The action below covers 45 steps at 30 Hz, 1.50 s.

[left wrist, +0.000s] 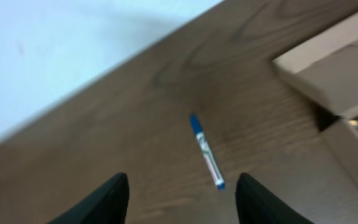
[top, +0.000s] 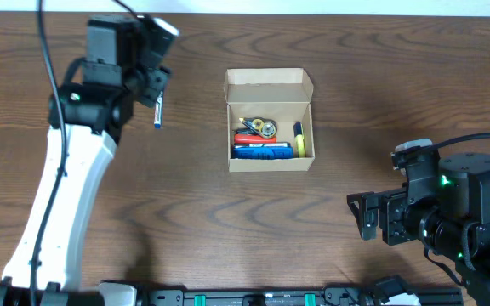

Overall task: Pack container
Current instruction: 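Move the left gripper over the blue whiteboard marker, then grasp the blue marker with the left gripper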

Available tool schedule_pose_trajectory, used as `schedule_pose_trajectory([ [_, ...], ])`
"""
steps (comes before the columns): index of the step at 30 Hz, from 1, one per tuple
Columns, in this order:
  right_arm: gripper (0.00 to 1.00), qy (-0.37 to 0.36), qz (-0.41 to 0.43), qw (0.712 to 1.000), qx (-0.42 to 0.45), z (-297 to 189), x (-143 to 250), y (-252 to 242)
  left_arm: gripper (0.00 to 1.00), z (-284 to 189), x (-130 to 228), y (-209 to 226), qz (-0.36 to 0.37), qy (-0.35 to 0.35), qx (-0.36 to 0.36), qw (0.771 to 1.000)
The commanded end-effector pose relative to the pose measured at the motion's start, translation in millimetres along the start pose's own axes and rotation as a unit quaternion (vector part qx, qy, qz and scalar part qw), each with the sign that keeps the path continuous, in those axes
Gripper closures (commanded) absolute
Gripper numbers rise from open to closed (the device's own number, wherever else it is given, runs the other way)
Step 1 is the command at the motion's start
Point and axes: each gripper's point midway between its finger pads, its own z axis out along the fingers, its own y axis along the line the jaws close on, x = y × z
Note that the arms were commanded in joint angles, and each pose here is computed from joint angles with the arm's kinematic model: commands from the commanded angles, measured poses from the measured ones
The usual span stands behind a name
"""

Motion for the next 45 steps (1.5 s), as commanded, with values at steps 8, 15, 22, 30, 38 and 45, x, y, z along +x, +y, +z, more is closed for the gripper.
schedule_pose_trajectory([
  [8, 0.01, 0.001, -0.009, 1.0, -0.004, -0.3, 0.4, 1.8, 0.41, 91.2, 60.5, -12.2, -0.135, 0.121, 0.048, 0.982],
  [15, 0.01, 0.001, -0.009, 1.0, -0.004, -0.3, 0.4, 1.8, 0.41, 136.6, 92.0, -28.0, -0.158, 0.175, 0.061, 0.97],
  [22, 0.01, 0.001, -0.009, 1.0, -0.004, -0.3, 0.4, 1.8, 0.43, 168.8, 113.1, -37.9, -0.174, 0.201, 0.064, 0.962],
  [30, 0.01, 0.001, -0.009, 1.0, -0.004, -0.3, 0.4, 1.8, 0.4, 200.7, 121.6, -39.9, -0.214, 0.197, 0.049, 0.956],
  [38, 0.01, 0.001, -0.009, 1.0, -0.004, -0.3, 0.4, 1.8, 0.4, 218.1, 136.2, -45.8, -0.219, 0.211, 0.047, 0.951],
  [45, 0.01, 0.001, -0.009, 1.0, -0.004, -0.3, 0.4, 1.8, 0.4, 227.8, 146.2, -48.6, -0.223, 0.221, 0.044, 0.948],
])
